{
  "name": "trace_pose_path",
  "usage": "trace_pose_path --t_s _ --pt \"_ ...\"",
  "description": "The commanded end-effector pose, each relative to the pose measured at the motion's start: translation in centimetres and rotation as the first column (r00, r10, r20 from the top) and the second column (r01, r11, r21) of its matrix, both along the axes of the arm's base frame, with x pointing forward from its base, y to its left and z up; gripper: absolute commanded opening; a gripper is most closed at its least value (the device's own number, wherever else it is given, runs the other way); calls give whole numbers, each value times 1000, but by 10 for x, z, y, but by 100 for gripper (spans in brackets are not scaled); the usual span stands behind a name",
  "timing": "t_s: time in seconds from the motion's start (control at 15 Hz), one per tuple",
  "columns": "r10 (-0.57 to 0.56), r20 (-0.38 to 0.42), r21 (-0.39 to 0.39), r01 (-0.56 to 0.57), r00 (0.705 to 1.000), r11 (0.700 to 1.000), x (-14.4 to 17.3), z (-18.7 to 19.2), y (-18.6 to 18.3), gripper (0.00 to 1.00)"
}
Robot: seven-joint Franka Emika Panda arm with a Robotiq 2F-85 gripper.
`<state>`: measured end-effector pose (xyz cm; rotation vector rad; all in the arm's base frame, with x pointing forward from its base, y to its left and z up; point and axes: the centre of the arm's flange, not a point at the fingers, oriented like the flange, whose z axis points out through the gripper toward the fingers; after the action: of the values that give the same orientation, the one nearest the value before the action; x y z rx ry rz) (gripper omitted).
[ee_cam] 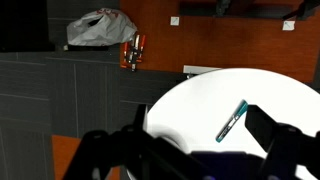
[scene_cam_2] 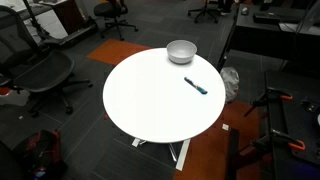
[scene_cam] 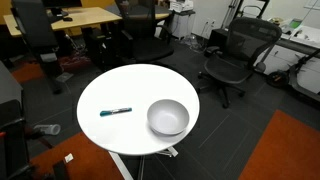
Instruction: Put the pen in the bowl
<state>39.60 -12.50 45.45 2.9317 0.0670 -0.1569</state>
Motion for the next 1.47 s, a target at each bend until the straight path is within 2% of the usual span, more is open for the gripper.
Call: trace_pose_path --t_s 0.0,0.47,0.87,1.4 --pt "0 0 0 0 1000 1000 0 0 0 100" --pt "5 17 1 -5 1000 1000 -3 -2 9 100" --pt "-81 45 33 79 996 996 -9 -25 38 100" --pt "-246 197 73 236 949 969 -1 -83 73 100"
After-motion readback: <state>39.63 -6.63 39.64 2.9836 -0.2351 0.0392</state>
